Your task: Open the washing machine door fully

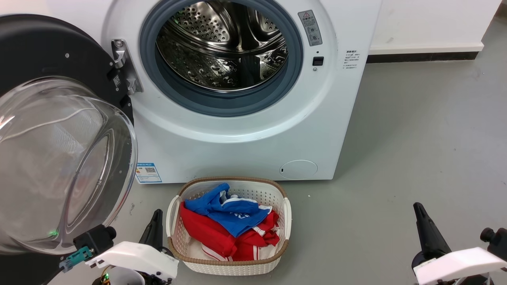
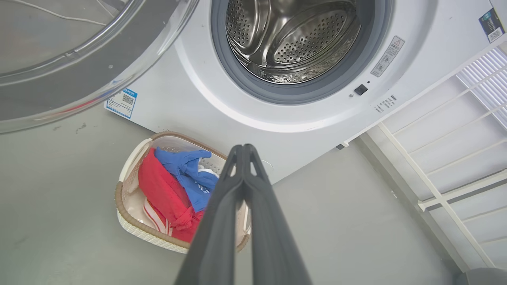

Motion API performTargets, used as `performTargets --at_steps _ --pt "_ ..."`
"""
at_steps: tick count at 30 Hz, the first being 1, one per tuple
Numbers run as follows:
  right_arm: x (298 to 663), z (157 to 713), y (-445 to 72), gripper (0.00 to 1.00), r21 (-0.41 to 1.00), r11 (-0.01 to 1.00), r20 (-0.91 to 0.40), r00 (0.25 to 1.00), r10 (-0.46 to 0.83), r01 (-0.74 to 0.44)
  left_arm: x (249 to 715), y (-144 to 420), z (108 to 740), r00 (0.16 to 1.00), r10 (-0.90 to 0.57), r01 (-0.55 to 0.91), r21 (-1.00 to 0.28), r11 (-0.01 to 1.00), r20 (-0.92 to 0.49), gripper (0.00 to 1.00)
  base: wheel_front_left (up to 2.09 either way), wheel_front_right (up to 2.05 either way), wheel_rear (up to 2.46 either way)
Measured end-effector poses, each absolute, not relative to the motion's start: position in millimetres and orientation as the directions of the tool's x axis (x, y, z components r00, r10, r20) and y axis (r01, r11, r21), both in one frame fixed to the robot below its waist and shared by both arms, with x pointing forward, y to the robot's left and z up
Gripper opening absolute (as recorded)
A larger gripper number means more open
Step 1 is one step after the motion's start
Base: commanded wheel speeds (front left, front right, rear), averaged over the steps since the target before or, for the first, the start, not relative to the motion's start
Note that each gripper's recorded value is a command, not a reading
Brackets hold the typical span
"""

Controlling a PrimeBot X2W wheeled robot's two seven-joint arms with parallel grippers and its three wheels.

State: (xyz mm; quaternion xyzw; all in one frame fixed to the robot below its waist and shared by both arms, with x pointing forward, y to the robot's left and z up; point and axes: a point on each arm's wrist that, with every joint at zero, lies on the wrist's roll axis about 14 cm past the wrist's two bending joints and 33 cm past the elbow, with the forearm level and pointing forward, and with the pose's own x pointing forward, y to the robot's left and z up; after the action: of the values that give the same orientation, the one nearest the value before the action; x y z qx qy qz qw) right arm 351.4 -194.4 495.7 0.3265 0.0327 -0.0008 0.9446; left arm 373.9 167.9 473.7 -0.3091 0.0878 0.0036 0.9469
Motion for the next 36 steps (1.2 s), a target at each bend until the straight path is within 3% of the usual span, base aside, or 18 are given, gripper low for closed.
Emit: performTargets --at_steps 36 --pt "367 497 -198 0.0 0.892 0.451 -0.047 0.999 0.011 0.038 382 179 484 0.989 -0.05 -0.1 -0.882 0.46 -0.139 0.0 0.0 0.0 0.0"
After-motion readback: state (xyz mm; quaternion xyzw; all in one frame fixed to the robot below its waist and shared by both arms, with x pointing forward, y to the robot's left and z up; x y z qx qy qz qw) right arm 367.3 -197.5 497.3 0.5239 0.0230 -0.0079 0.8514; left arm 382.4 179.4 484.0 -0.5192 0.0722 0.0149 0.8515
